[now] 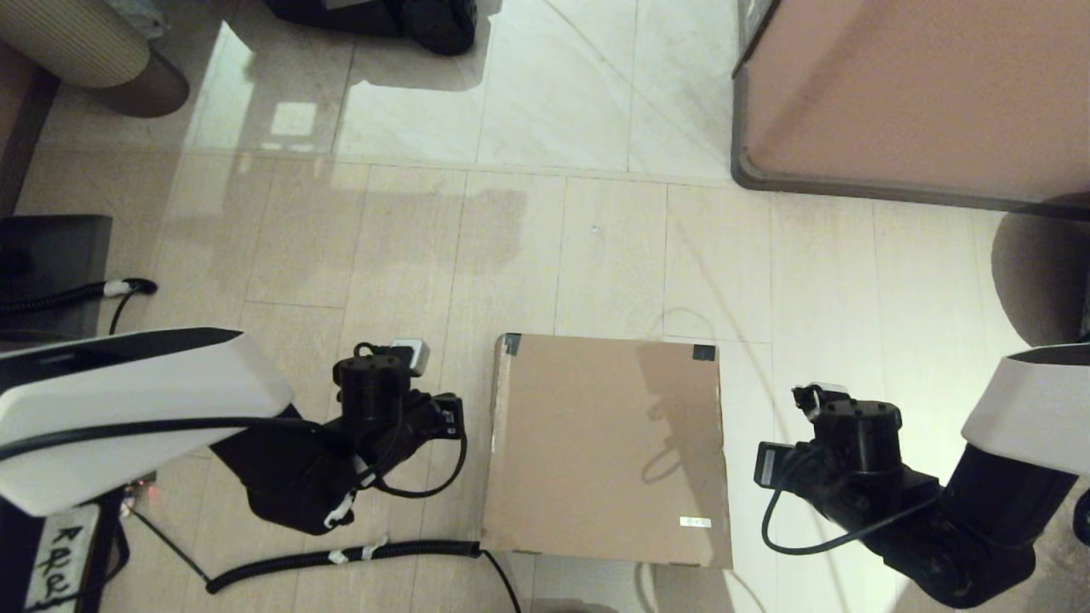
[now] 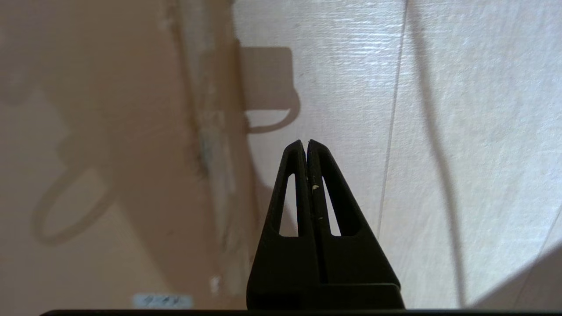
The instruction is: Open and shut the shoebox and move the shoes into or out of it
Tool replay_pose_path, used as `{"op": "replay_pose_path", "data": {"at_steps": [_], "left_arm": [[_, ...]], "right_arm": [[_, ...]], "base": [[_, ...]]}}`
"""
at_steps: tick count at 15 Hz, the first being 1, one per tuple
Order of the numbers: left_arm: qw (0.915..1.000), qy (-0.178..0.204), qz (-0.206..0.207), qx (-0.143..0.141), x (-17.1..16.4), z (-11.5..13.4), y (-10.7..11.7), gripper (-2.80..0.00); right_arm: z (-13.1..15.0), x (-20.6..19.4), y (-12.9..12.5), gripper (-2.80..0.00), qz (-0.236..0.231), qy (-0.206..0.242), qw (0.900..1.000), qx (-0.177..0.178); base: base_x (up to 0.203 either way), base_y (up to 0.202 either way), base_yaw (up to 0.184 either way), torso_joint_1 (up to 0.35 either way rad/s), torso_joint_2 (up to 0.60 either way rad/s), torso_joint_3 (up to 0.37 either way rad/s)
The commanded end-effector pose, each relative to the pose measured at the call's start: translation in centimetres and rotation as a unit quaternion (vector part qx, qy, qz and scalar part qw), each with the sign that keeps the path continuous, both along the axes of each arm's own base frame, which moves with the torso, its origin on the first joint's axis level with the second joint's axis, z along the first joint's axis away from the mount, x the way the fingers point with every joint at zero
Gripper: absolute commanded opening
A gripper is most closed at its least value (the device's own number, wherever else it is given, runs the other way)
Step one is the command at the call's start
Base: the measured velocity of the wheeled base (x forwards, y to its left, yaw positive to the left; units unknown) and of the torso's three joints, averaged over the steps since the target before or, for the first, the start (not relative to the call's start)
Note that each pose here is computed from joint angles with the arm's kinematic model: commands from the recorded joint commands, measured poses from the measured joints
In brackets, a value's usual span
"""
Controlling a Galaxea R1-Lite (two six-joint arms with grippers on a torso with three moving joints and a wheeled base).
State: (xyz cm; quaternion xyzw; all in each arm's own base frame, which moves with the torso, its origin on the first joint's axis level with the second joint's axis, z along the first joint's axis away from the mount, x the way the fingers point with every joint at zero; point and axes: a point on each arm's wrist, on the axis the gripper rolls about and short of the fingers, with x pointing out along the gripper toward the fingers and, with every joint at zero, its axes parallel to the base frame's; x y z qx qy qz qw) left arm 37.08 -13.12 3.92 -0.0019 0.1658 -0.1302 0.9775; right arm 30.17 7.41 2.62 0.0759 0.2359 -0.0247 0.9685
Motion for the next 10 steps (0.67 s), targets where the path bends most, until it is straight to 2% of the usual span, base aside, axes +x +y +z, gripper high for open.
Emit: {"op": "replay_pose_path", "data": {"at_steps": [1, 10], "left_arm": [[0.9999, 0.005, 0.009, 0.007, 1.2, -1.5, 0.4, -2.8], [0.9999, 0.001, 0.009, 0.01, 3.2, -3.2, 0.0, -2.8]], "right_arm": [[-1.0, 1.0, -0.4, -2.8, -0.005, 0.005, 1.0, -0.007], [-2.1, 2.1, -1.1, -2.8, -0.019, 0.014, 1.0, -0.011]], "base": [[0.0, 0.0, 0.0, 0.0, 0.0, 0.0], [0.0, 0.0, 0.0, 0.0, 0.0, 0.0]]}}
